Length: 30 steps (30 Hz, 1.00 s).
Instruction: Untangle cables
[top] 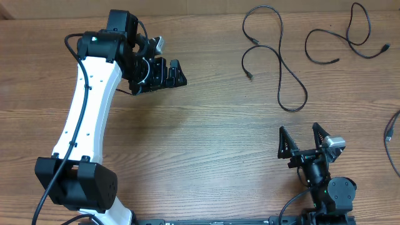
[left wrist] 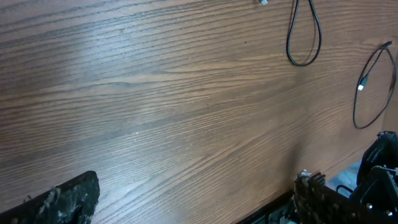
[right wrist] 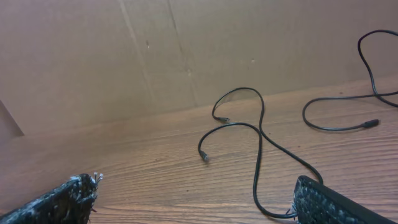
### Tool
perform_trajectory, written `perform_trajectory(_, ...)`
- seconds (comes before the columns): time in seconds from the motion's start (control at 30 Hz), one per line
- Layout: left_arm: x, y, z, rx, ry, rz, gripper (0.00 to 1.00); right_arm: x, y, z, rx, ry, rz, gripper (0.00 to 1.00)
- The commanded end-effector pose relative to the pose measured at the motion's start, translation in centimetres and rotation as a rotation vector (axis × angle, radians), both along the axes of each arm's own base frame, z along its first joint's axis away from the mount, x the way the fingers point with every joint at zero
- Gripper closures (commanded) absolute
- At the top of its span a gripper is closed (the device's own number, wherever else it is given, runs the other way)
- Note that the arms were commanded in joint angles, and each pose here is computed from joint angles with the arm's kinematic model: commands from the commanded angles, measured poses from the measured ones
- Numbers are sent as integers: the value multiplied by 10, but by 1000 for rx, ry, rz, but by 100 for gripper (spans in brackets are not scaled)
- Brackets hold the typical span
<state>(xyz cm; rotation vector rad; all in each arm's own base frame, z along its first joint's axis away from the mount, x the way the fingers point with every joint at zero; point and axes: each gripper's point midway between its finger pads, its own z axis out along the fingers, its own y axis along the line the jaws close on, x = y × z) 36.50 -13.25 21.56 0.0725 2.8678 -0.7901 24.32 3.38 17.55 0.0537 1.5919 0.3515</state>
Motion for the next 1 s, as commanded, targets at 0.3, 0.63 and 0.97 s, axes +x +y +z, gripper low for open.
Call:
perform_trajectory(0.3, 3, 1, -1, 0, -1, 0, 0, 3, -26, -6, -97, 1, -154, 0)
perform_trajectory(0.63, 3, 1, -1, 0, -1, 0, 0, 3, -28, -6, -108, 0, -161, 0)
perform_trajectory(0.97, 3, 1, -1, 0, -1, 0, 0, 3, -26, -6, -411, -35, -144, 0)
